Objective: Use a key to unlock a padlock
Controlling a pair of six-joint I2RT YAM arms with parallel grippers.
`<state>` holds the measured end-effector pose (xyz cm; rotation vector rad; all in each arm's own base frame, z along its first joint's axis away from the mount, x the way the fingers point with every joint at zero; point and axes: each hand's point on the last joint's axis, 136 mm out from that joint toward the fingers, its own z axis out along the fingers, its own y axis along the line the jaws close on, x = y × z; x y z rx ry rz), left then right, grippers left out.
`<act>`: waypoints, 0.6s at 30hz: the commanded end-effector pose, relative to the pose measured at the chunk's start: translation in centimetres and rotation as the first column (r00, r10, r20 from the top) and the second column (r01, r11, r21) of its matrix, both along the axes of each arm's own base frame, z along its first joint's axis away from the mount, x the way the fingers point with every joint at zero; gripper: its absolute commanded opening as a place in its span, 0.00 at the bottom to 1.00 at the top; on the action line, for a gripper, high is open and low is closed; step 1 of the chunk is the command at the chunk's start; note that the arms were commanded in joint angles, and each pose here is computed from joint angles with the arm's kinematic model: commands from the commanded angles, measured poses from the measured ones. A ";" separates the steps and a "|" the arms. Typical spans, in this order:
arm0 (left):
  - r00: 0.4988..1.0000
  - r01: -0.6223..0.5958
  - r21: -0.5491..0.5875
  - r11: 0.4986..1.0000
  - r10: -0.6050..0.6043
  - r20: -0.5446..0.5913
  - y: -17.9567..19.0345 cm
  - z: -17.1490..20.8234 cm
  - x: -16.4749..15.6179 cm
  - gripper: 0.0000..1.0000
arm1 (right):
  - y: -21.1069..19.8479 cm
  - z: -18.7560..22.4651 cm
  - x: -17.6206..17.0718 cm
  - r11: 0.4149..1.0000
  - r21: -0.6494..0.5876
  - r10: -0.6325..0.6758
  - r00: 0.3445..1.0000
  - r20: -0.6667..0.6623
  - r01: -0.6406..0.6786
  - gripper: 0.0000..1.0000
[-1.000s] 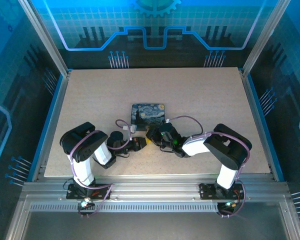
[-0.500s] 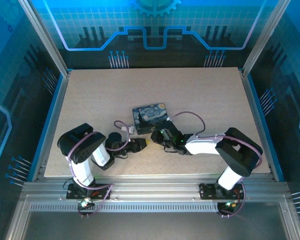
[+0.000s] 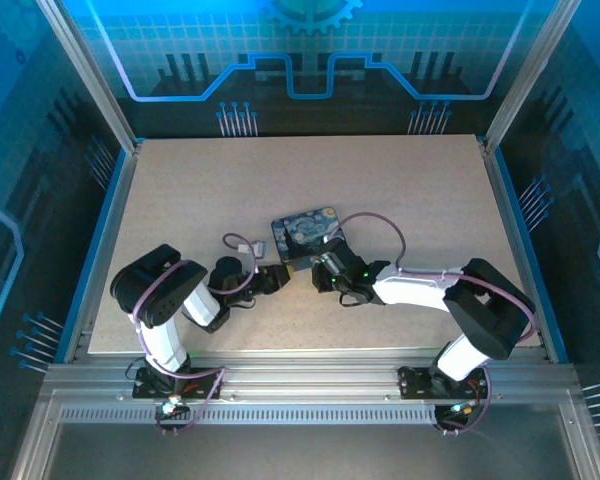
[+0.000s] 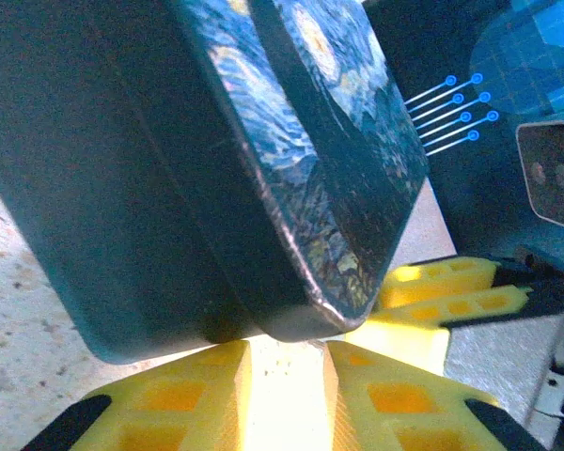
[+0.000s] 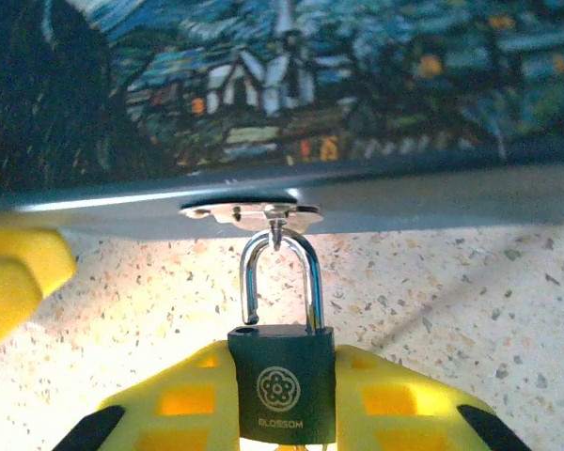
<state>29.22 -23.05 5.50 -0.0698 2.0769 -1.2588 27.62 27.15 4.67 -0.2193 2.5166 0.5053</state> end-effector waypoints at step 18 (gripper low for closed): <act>0.998 -0.056 -0.011 0.998 0.056 0.026 0.6 -0.4 2.3 0.22 | -0.8 1.8 -0.9 0.937 0.149 0.321 0.947 -0.004 -0.317 0.04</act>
